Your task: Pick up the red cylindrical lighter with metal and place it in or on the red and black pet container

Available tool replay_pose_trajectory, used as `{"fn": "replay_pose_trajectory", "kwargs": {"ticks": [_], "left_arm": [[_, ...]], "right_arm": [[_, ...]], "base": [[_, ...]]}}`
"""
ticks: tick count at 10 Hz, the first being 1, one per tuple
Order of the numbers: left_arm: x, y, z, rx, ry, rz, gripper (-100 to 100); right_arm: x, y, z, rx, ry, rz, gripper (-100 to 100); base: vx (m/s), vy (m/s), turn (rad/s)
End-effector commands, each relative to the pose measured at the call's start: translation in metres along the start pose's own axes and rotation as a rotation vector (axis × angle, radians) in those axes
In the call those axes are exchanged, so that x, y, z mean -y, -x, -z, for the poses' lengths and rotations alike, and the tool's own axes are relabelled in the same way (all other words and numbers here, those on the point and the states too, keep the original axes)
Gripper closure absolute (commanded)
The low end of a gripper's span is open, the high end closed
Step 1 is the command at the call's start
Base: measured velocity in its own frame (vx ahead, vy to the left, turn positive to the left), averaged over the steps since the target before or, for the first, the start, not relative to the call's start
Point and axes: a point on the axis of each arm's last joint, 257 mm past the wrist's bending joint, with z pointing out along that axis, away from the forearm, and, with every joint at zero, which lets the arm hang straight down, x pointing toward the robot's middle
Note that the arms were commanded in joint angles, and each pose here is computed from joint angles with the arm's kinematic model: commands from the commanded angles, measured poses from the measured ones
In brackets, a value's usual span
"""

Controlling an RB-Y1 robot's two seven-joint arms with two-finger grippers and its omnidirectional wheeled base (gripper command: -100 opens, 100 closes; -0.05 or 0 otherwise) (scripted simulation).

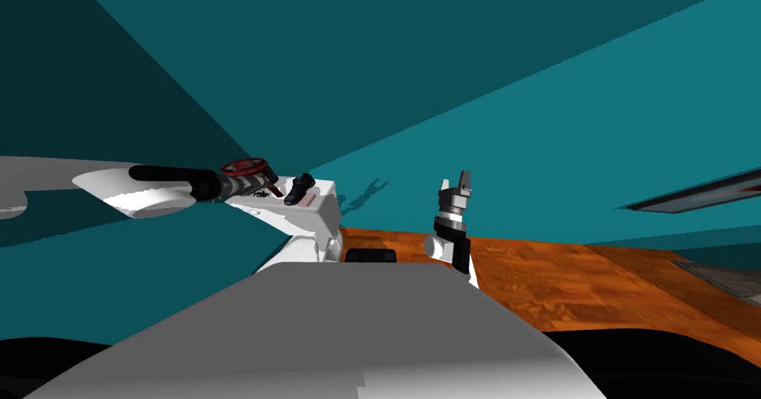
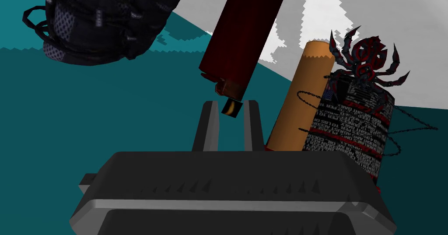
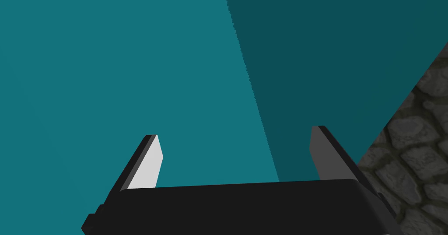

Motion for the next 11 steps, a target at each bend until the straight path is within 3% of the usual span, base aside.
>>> {"fn": "replay_pose_trajectory", "kwargs": {"ticks": [1, 4, 5, 6, 7, 11], "left_arm": [[0.000, 0.009, 0.002, 0.026, -0.019, 0.005, 100], [-0.003, 0.017, 0.004, 0.053, -0.033, 0.023, 100], [-0.002, 0.017, 0.004, 0.053, -0.033, 0.005, 100], [-0.009, 0.034, 0.008, 0.108, -0.058, 0.006, 100], [-0.019, 0.025, 0.006, 0.089, -0.041, 0.030, 100], [-0.011, 0.032, 0.007, 0.103, -0.055, 0.006, 100]], "right_arm": [[0.000, 0.000, 0.000, 0.000, 0.000, 0.000, 0], [0.000, 0.000, 0.000, 0.000, 0.000, 0.000, 0], [0.000, 0.000, 0.000, 0.000, 0.000, 0.000, 0], [0.000, 0.000, 0.000, 0.000, 0.000, 0.000, 0], [0.000, 0.000, 0.000, 0.000, 0.000, 0.000, 0], [0.000, 0.000, 0.000, 0.000, 0.000, 0.000, 0]], "base": [[-0.054, -0.022, -0.068], [-0.027, -0.008, -0.027], [-0.008, -0.003, -0.001], [-0.050, -0.025, -0.138], [-0.056, -0.026, -0.090], [-0.006, 0.000, 0.010]]}}
